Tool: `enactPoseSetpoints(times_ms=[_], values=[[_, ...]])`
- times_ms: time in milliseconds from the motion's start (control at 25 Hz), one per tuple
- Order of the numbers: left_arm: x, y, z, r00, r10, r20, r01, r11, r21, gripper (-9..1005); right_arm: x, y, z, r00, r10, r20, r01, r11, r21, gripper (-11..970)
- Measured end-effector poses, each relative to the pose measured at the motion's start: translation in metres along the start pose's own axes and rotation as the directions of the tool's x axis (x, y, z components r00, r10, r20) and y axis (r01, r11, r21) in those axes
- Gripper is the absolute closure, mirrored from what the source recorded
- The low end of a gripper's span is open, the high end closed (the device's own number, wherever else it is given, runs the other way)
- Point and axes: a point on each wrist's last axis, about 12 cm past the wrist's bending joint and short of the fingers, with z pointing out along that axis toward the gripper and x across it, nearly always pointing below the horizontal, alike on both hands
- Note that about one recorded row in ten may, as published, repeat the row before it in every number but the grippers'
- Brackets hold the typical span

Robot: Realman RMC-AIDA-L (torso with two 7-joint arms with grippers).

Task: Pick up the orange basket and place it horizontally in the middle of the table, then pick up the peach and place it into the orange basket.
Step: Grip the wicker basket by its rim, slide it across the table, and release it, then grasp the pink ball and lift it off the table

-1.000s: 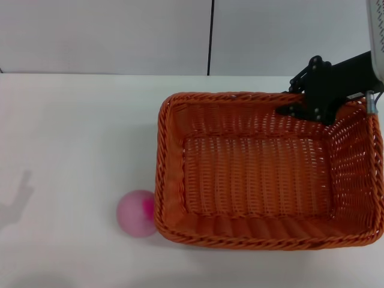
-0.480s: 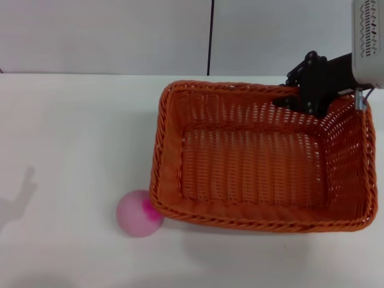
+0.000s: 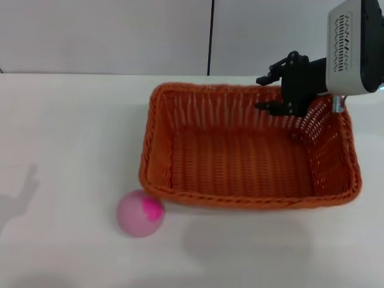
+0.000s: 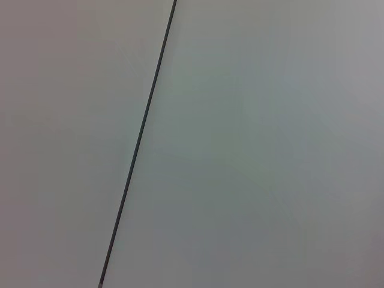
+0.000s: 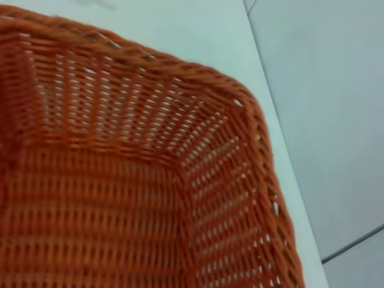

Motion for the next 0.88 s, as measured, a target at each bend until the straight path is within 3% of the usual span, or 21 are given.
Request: enactPoseSetpoints(times_ms=[80,160,360,400,480,600,720,880], values=[[0.0,0.0,0.0,1.0,0.0,0.0,0.0,1.0,0.0,253,-0.001,0.0,0.0,1.0,0.008,0.009,-0.008,1.0,0.003,719],[0.0,0.0,0.0,1.0,0.0,0.0,0.0,1.0,0.001,254,-0.002,0.0,-0.001,1.0,0.017,0.024,-0.018,1.0,0.008,518],[0.0,0.001,0.001,1.0,0.001,-0.001,-0.001,1.0,0.005,257,-0.001,0.004,-0.011,0.996,0.048,0.079,-0.051,0.998,0.048,355],[0.0,0.001,0.001,1.0,0.001,-0.001,-0.001,1.0,0.005,257,-0.004,0.008,-0.022,0.985,0.077,0.157,-0.091,0.993,0.08,323],[-0.005,0.007,-0.003,0.998,-0.048,-0.029,0.05,0.998,0.046,258,-0.004,0.01,-0.029,0.974,0.095,0.206,-0.117,0.988,0.098,323],[-0.009,0.013,-0.005,0.996,-0.073,-0.056,0.077,0.994,0.079,260,-0.005,0.023,-0.054,0.913,0.141,0.382,-0.214,0.965,0.155,323],[-0.02,0.027,-0.008,0.98,-0.102,-0.171,0.138,0.967,0.214,261,0.001,0.042,-0.076,0.824,0.141,0.549,-0.296,0.933,0.205,323],[-0.022,0.03,-0.008,0.964,-0.089,-0.25,0.162,0.942,0.292,263,0.021,0.074,-0.098,0.685,0.11,0.72,-0.434,0.855,0.283,323]])
